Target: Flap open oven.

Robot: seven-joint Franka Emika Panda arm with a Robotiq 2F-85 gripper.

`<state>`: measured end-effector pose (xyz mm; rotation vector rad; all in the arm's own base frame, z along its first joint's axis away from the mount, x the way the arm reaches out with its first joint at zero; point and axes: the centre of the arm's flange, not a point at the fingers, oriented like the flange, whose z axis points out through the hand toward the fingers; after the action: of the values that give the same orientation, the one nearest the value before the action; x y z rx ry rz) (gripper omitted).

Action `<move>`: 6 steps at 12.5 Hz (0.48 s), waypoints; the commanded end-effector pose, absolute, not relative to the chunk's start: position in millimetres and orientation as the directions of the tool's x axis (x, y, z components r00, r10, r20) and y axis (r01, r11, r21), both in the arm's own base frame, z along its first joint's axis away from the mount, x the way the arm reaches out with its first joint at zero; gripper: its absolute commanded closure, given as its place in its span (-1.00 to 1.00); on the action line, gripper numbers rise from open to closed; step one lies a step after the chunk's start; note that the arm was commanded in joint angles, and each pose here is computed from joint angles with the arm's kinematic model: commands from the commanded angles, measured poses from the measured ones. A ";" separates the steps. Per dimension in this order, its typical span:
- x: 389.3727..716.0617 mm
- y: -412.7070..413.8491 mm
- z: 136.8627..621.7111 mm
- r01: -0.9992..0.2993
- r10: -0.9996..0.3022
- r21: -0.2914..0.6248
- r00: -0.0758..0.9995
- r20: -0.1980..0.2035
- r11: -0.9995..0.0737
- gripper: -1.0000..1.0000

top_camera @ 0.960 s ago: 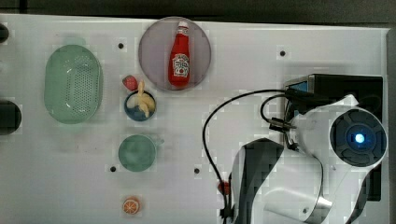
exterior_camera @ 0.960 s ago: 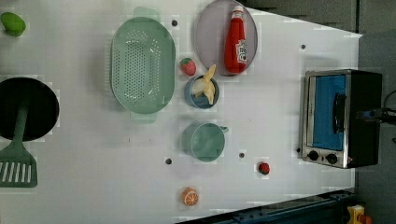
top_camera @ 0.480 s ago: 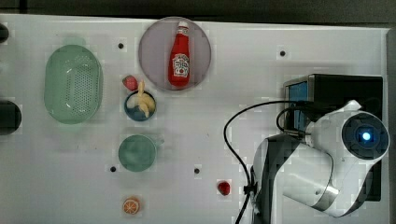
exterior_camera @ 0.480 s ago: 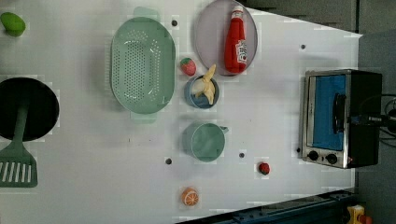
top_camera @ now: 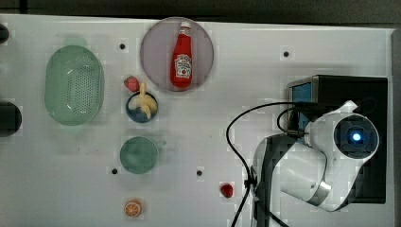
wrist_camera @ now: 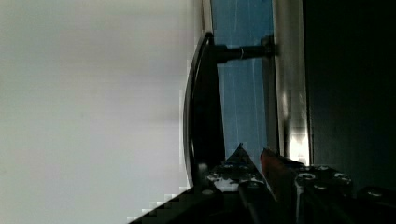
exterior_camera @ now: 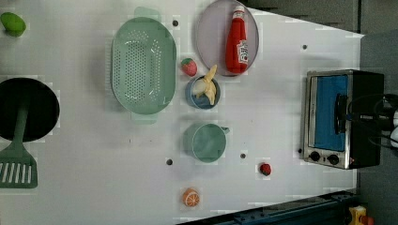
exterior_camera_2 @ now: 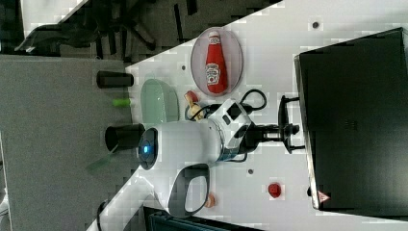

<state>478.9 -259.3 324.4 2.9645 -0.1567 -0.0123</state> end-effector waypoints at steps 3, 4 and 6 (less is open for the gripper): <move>488.0 -246.3 307.9 -0.019 -0.016 0.191 1.000 0.018 -0.981 0.65; 491.0 -239.2 306.9 -0.012 -0.010 0.188 1.000 0.014 -0.982 0.65; 496.5 -221.0 301.9 -0.024 -0.024 0.184 1.000 0.003 -0.983 0.65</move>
<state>488.6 -243.8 304.3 2.9475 -0.0766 0.0170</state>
